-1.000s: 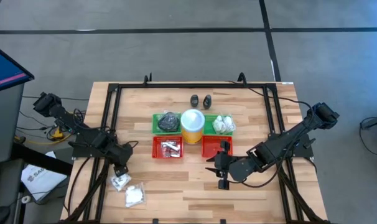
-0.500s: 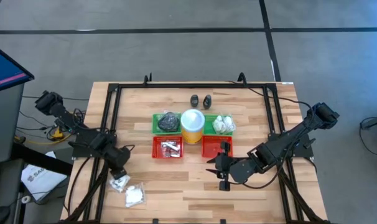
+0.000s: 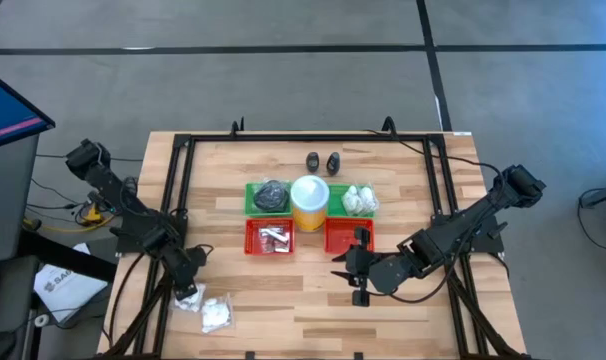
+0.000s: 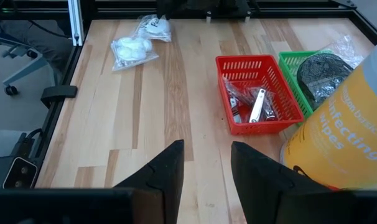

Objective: Pick & Place Travel size toiletries
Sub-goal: Put the top vanity pack into the right green basket

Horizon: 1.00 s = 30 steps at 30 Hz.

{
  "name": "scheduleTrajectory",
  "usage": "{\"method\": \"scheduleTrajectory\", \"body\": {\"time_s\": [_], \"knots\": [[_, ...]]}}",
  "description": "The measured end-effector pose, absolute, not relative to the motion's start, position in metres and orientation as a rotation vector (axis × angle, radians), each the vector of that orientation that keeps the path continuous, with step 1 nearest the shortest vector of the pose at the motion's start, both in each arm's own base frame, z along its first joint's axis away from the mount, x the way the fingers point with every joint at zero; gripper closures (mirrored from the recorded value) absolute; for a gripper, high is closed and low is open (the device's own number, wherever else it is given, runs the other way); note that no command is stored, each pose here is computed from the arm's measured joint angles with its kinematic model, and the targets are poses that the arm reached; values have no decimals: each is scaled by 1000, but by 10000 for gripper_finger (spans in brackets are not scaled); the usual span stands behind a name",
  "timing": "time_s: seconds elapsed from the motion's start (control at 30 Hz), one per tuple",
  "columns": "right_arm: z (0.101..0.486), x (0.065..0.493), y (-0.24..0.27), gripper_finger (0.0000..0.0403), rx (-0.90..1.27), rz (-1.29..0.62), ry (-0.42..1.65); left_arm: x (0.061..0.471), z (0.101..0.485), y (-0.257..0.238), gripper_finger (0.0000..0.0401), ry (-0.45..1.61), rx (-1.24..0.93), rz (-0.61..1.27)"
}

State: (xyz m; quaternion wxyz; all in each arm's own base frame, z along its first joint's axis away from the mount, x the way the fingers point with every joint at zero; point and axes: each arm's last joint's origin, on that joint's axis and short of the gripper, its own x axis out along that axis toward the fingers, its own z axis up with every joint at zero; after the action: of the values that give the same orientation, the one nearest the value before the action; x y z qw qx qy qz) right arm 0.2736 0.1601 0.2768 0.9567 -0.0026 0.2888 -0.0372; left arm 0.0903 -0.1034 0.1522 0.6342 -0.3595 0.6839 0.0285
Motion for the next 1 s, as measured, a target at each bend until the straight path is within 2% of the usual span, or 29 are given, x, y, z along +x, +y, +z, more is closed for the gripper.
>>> {"method": "scheduleTrajectory", "body": {"time_s": [0.27, 0.37, 0.47, 0.53, 0.7, 1.0], "knots": [[277, 274, 160, 280, -5, -76, 586, 88, 139, -115, 288, 1649, -731, 95], [277, 274, 160, 280, -5, -76, 586, 88, 137, -116, 318, 1681, -718, 88], [277, 274, 160, 280, -5, -76, 586, 88, 137, -116, 371, 1682, -716, 79], [277, 274, 160, 280, -5, -76, 586, 88, 138, -116, 392, 1671, -717, 57], [277, 274, 160, 280, -5, -76, 586, 89, 146, -114, 399, 1594, -754, 29], [277, 274, 160, 280, -5, -76, 586, 93, 164, -110, 401, 1331, -828, -30]]}}
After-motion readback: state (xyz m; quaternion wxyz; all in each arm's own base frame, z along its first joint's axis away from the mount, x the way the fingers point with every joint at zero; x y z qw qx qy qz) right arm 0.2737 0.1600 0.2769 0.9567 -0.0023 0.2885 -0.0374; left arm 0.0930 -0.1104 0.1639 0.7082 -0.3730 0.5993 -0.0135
